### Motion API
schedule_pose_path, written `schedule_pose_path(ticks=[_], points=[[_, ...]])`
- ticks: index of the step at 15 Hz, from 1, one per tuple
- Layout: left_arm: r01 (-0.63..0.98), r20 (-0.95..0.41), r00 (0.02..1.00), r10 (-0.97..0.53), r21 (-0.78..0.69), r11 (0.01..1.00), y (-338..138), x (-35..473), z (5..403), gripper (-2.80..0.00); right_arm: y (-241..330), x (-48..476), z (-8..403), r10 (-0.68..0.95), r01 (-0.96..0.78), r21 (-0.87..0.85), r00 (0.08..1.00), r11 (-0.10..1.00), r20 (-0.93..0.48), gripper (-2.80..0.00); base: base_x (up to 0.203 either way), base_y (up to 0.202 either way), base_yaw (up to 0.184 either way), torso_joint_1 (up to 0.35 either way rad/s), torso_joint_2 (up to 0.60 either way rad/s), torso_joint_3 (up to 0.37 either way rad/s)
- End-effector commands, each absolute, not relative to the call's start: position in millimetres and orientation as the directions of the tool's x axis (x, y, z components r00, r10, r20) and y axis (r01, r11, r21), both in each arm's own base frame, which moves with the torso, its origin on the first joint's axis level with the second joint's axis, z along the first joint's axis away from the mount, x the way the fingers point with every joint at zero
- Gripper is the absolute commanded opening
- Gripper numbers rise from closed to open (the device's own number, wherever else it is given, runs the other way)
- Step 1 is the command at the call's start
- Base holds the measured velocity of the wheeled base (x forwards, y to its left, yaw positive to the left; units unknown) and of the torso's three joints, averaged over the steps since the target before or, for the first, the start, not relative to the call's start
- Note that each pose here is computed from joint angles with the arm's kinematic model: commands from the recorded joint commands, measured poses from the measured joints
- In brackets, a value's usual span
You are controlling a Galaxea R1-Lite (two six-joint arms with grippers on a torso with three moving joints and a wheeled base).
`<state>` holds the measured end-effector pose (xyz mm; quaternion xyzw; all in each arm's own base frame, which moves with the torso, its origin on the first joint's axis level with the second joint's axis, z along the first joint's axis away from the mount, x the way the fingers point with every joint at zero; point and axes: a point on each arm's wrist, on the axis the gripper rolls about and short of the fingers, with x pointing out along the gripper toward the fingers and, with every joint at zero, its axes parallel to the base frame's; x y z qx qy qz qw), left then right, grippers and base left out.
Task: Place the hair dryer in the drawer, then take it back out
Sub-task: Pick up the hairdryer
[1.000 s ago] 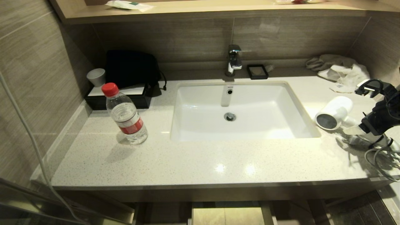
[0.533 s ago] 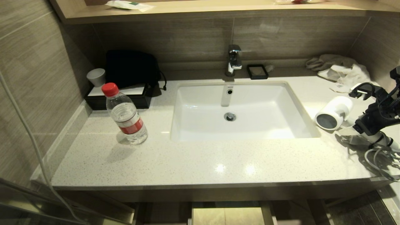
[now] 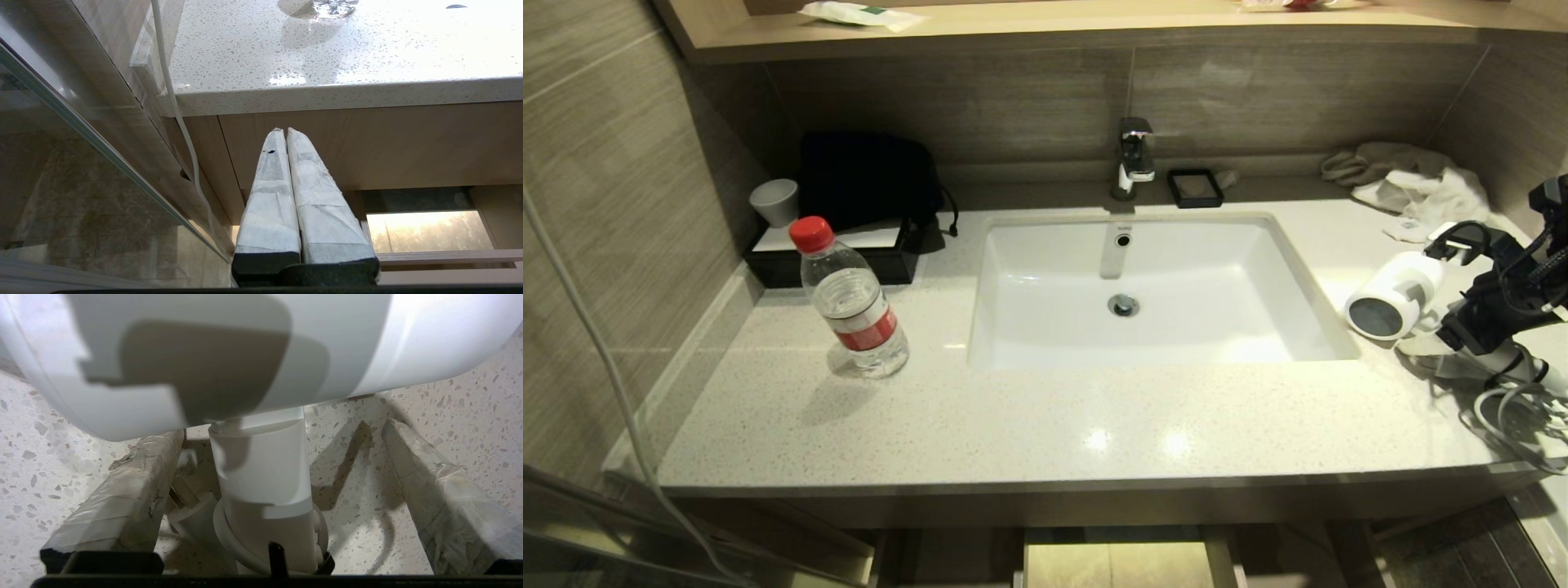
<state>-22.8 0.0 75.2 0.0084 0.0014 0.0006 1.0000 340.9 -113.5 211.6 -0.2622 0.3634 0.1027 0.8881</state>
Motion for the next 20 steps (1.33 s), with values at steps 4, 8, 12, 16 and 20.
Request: schedule_pose_path(ticks=[4,8,12,16,20], points=[[-0.001,-0.003,1.000,0.002,0.017,1.000,0,-23,75,-2.80,-115,345,206,-0.002,-0.388,-0.386,0.703,0.837,-0.711,0.00,0.000,0.000,0.000,0.000,0.00,0.000],[-0.001,-0.003,1.000,0.002,0.017,1.000,0,-23,75,-2.80,-116,343,208,0.001,-0.389,-0.388,0.708,0.836,-0.707,-2.80,0.000,0.000,0.000,0.000,0.00,0.000],[-0.001,-0.003,1.000,0.002,0.017,1.000,0,-23,75,-2.80,-116,340,212,-0.004,-0.382,-0.396,0.715,0.835,-0.699,-2.80,0.000,0.000,0.000,0.000,0.00,0.000],[-0.001,-0.003,1.000,0.002,0.017,1.000,0,-23,75,-2.80,-113,332,223,-0.009,-0.372,-0.414,0.734,0.831,-0.679,-2.80,0.000,0.000,0.000,0.000,0.00,0.000],[-0.001,-0.003,1.000,0.002,0.017,1.000,0,-23,75,-2.80,-110,320,237,-0.019,-0.358,-0.432,0.751,0.828,-0.660,-2.80,0.000,0.000,0.000,0.000,0.00,0.000]])
